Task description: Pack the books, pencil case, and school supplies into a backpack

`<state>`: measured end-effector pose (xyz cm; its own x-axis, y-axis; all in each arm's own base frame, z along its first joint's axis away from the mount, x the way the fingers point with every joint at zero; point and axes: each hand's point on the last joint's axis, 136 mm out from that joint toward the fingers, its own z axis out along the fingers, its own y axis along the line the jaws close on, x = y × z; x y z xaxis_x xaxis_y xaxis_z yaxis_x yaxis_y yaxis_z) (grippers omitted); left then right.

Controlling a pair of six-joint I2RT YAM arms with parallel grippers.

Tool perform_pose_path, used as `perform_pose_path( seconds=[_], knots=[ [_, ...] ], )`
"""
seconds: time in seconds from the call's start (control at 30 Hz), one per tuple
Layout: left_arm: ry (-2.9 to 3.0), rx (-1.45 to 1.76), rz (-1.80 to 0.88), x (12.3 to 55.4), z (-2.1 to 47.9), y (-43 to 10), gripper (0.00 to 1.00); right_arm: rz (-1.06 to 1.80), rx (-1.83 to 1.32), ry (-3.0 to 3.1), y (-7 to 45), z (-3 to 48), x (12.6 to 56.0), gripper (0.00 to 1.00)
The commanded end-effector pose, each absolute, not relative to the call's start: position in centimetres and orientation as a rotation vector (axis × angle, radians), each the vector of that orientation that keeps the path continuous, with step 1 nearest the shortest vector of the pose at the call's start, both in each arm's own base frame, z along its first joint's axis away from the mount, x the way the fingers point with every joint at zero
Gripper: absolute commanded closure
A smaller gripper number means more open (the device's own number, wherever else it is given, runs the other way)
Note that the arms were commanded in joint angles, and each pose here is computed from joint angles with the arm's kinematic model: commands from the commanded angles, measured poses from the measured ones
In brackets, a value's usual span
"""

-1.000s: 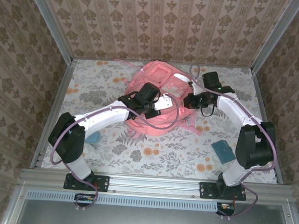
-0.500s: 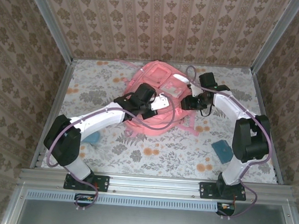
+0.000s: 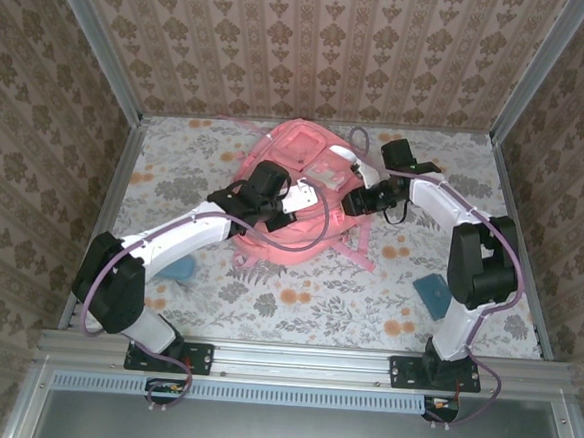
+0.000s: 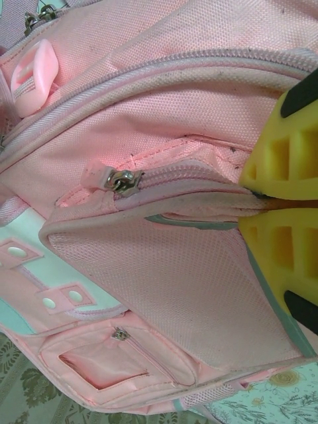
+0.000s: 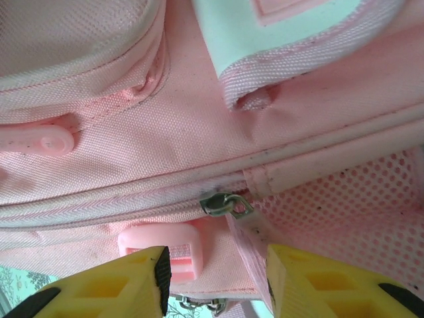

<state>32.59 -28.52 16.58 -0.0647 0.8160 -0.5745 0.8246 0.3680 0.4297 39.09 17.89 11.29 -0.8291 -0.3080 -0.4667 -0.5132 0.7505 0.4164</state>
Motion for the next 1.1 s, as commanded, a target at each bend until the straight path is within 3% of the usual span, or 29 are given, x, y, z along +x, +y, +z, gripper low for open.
perform_pose_path(
  seconds=[0.0,0.3,0.73,1.07],
  knots=[
    [1.835,1.332,-0.004,33.4,19.0,-27.7,1.00,0.754,-0.678,2.590,18.0,10.4,39.6,0.57],
    [1.840,1.341,-0.030,33.0,18.7,-27.7,1.00,0.676,-0.658,2.622,17.4,9.1,41.5,0.62],
    [1.863,1.319,-0.011,33.6,18.3,-27.7,1.00,0.602,-0.623,2.564,16.6,12.7,40.8,1.00],
    [1.890,1.252,-0.030,34.4,18.0,-28.5,1.00,0.780,-0.576,2.538,18.6,15.6,37.2,1.00]
  ],
)
